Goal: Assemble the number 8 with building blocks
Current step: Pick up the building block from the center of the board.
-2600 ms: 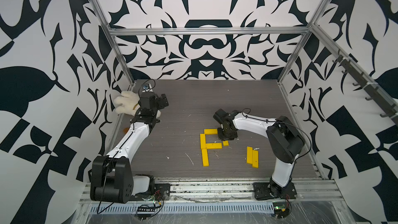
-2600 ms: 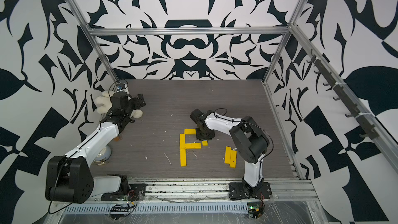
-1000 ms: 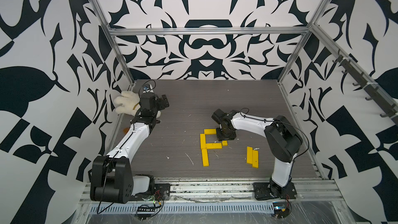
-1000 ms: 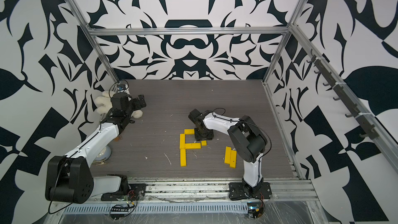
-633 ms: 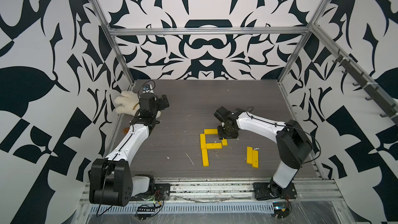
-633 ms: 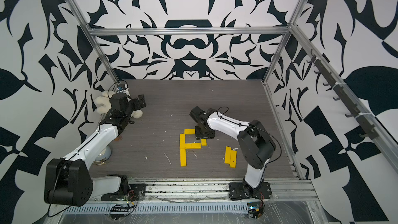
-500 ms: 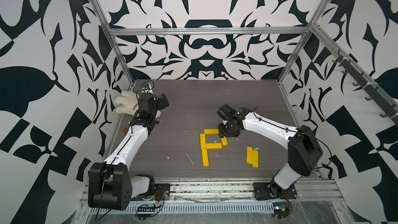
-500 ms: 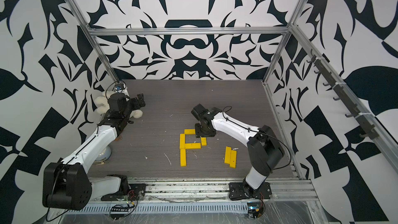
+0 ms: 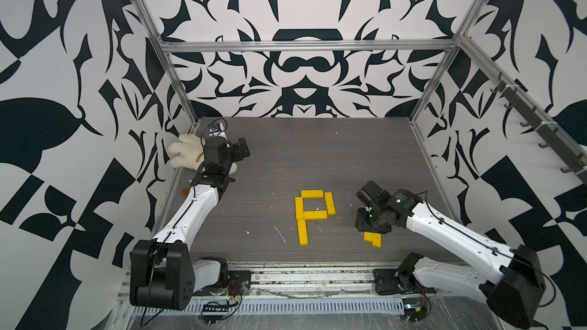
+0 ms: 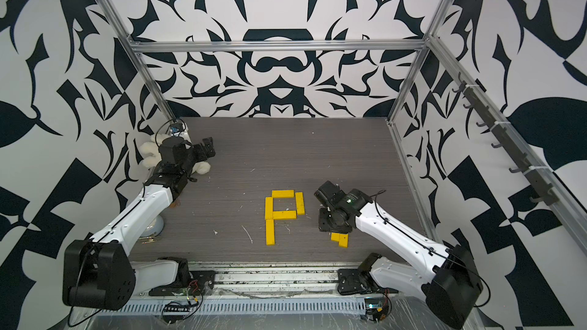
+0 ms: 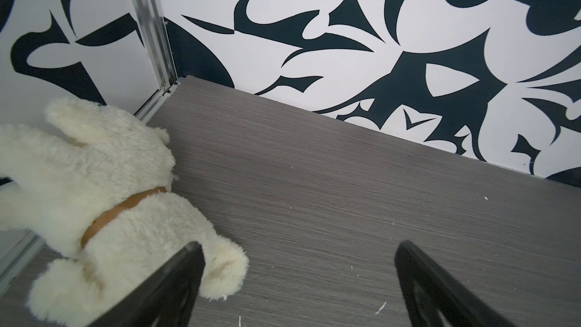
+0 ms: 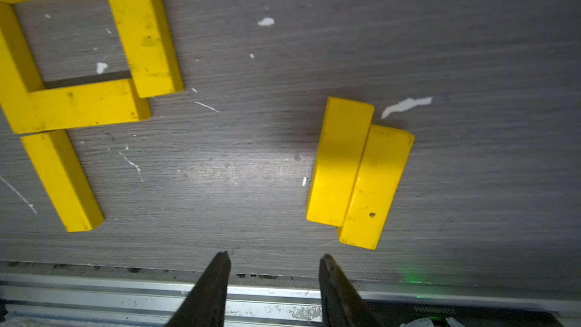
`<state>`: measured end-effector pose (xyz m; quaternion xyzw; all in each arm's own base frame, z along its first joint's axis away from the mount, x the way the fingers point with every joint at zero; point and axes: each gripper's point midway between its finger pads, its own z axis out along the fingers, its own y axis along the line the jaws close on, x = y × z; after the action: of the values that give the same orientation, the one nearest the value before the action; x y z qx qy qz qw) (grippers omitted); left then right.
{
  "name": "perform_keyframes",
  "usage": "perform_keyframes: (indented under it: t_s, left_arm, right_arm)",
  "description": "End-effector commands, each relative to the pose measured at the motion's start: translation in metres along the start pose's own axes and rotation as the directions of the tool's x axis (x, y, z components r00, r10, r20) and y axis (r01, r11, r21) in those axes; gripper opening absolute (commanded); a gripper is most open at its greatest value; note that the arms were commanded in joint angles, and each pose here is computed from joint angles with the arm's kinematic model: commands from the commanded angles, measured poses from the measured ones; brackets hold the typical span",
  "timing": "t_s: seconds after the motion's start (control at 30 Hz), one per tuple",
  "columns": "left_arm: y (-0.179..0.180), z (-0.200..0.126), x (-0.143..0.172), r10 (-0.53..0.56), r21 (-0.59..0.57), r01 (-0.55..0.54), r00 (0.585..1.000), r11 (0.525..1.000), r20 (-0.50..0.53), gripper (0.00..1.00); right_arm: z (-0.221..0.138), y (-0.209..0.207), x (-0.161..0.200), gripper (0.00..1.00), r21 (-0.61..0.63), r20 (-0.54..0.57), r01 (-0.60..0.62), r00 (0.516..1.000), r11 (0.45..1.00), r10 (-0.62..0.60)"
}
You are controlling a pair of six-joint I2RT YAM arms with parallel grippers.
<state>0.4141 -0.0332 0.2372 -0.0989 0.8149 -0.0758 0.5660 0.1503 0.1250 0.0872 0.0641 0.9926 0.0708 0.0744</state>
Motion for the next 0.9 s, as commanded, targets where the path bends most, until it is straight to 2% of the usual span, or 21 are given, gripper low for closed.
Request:
perform_keyframes:
  t_s: [0.0, 0.3, 0.5, 0.87]
  left_arm:
    - [-0.005, -0.009, -0.012, -0.023, 0.029, 0.022, 0.999, 0.999, 0.033, 0.99]
    - [-0.008, -0.022, -0.025, -0.032, 0.041, 0.030, 0.998, 0.999, 0.061, 0.99]
    - [-0.010, -0.020, -0.026, -0.032, 0.048, 0.030, 0.998, 0.998, 0.051, 0.99]
    - [-0.007, -0.020, -0.025, -0.027, 0.031, 0.025, 0.998, 0.999, 0.052, 0.99]
  right_arm:
    - [0.010, -0.018, 0.010, 0.48, 0.041, 0.003, -0.105, 0.995, 0.994, 0.104]
    - [0.041, -0.035, 0.015, 0.49, 0.103, 0.023, -0.197, 0.980, 0.975, 0.196]
    - [0.045, -0.028, -0.001, 0.48, 0.079, 0.075, -0.182, 0.982, 0.980, 0.176]
    - [0.059, -0.033, -0.005, 0.48, 0.145, 0.033, -0.162, 0.987, 0.976, 0.159]
